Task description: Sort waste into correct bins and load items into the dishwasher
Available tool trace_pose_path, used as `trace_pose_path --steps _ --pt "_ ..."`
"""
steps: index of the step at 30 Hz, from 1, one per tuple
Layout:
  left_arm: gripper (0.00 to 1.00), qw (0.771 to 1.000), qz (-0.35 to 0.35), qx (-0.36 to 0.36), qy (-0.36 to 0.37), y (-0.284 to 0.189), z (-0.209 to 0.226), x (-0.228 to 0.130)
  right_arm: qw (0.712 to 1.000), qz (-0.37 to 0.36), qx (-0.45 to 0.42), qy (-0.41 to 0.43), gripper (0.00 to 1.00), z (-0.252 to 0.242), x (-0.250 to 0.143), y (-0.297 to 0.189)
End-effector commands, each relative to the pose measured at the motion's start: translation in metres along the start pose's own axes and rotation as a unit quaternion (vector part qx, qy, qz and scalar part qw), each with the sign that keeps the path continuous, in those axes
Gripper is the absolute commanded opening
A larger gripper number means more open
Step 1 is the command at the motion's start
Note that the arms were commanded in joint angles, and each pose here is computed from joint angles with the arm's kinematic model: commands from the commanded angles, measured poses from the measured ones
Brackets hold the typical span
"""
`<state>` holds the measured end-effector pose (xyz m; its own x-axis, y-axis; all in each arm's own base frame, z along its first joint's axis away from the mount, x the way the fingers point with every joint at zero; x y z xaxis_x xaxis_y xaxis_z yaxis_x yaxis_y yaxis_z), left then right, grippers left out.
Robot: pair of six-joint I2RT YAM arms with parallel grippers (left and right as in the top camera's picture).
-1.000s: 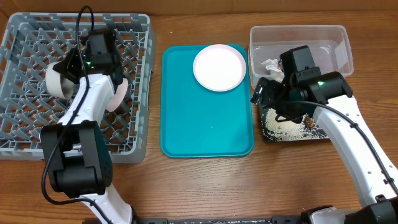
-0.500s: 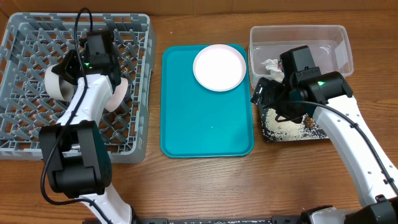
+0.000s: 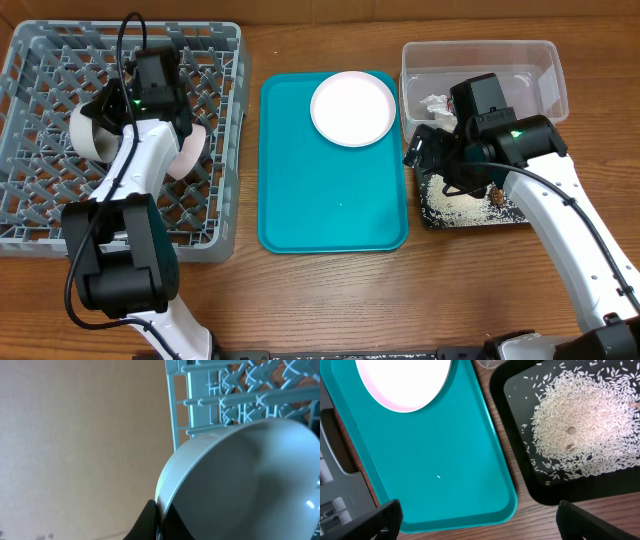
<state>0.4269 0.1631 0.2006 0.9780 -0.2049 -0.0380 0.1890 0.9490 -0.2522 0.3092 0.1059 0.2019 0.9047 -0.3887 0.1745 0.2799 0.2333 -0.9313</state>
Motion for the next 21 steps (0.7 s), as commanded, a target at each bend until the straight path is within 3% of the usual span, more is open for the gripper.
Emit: trace_pose_path --steps 1,11,21 --pt "0.04 0.999 -0.021 -0.019 0.033 0.002 -0.014 0.006 1.000 -0.007 0.007 -0.003 1.00 0.002 0.000 -0.005" --pt "0.04 0.999 0.015 -0.022 0.039 0.015 -0.015 -0.011 1.000 -0.004 0.005 -0.003 1.00 0.001 -0.001 -0.005" --pt "0.04 0.999 0.002 -0.007 0.045 0.016 -0.005 -0.003 1.000 -0.007 0.007 -0.003 1.00 0.002 0.000 -0.005"
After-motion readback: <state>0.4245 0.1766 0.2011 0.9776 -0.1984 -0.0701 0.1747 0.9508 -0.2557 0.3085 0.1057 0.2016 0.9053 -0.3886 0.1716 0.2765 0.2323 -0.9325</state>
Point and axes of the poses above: each gripper's point midway between its finger pads, its own y axis out along the fingers, its own z axis along the line the jaws close on, x = y × z, the point moved 4 cm from there along -y, back along the fingers
